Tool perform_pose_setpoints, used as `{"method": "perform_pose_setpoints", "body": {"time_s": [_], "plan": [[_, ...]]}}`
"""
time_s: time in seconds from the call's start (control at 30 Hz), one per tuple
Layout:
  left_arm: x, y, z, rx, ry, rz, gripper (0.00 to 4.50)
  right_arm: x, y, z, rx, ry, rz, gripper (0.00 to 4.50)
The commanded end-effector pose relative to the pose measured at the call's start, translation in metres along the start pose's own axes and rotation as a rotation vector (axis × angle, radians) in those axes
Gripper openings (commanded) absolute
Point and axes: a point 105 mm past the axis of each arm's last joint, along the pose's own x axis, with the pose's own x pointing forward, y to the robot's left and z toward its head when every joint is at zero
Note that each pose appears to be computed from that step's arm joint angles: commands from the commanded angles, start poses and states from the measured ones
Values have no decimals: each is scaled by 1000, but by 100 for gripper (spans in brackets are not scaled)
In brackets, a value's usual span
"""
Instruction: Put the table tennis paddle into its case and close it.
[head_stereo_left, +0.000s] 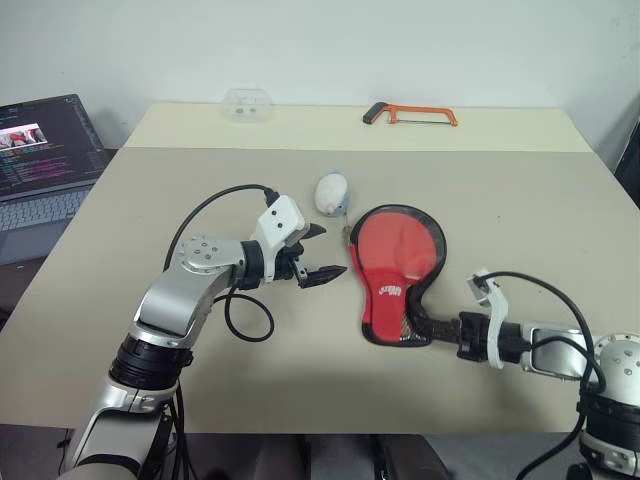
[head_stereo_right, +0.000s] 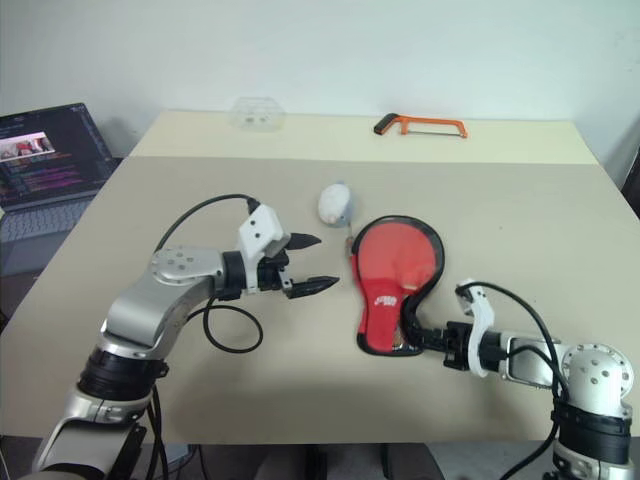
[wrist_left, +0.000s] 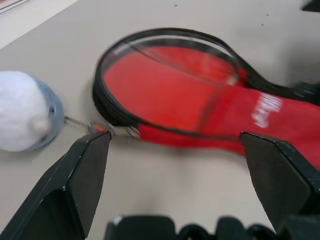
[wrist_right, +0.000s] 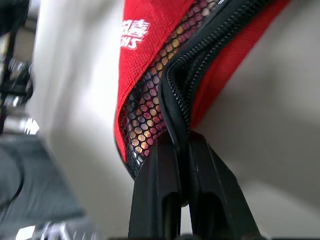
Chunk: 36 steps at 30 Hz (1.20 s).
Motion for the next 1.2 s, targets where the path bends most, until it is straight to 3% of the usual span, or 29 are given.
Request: {"method": "perform_pose_setpoints", "body": {"time_s": [0.03, 0.67, 1.2], "plan": [[1, -2, 10, 44, -20, -14, 450, -2, 22, -14, -37, 46, 89, 3], [0, -8, 7, 49, -8, -37, 450, -4, 60, -62, 101, 152, 154, 3], [0, -6, 6, 51, -1, -33, 450, -4, 56, -69, 54, 211, 123, 3]]}}
